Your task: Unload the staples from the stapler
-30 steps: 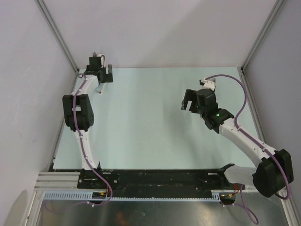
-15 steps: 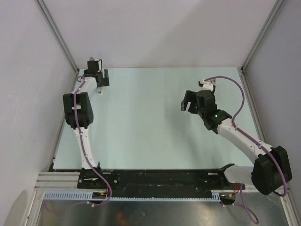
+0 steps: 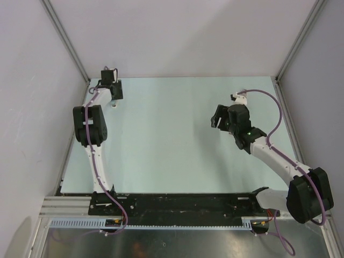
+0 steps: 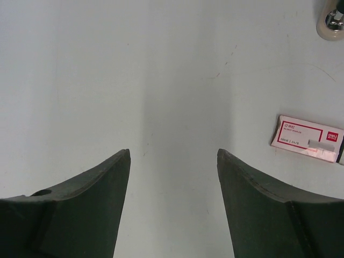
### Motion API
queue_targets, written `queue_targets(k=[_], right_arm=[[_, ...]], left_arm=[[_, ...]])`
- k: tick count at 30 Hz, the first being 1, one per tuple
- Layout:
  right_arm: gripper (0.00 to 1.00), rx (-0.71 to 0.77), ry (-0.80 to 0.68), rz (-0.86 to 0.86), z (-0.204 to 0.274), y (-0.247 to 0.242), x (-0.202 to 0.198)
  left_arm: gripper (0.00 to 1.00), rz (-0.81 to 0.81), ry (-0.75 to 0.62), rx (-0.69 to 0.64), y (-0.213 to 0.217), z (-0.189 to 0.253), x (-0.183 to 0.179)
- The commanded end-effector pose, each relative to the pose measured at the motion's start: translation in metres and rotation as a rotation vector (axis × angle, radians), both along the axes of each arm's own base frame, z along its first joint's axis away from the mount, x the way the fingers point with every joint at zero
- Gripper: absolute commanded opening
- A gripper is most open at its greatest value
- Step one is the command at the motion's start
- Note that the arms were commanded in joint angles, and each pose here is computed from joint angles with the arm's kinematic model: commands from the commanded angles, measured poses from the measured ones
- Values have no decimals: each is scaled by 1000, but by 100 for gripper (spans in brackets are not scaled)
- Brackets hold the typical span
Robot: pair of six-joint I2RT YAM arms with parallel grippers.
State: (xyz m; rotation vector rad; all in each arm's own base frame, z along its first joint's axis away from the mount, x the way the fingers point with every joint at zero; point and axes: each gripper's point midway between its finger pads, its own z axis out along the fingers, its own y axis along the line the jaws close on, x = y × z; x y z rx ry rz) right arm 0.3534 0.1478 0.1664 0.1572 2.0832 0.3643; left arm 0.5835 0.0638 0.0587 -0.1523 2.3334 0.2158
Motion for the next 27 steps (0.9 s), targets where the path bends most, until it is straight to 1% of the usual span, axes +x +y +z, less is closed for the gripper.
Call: queue_targets(k=[1,5,11,13,15,17,23,25,27], right_arm=[[70,44,-70,2,21,0,5],[69,54,-72,1,21,-1,6],[69,61,-68,5,18,-2,8],[68,62,-67,6,17,-2,9],[67,65,-66,6,16,-2,10],[66,66,-62,9,15,-3,11],[59,71,-68,22,15,-2,14],[58,68,-76,24,16,-2,15],[58,62,-77,25,15,-2,16]], left_arm=[[60,-12,-48,-20,-11,9,13],[52,-25,-42,-13,-15,8,13],[53,-9,-28,12,-15,4,11],[52,-2,-22,15,-15,3,10],[49,7,-17,19,-14,2,9],[42,16,-10,22,-13,1,7],[15,23,-1,21,-16,0,3],[9,21,-1,20,-20,3,-1],[6,-7,2,16,-37,8,-10]])
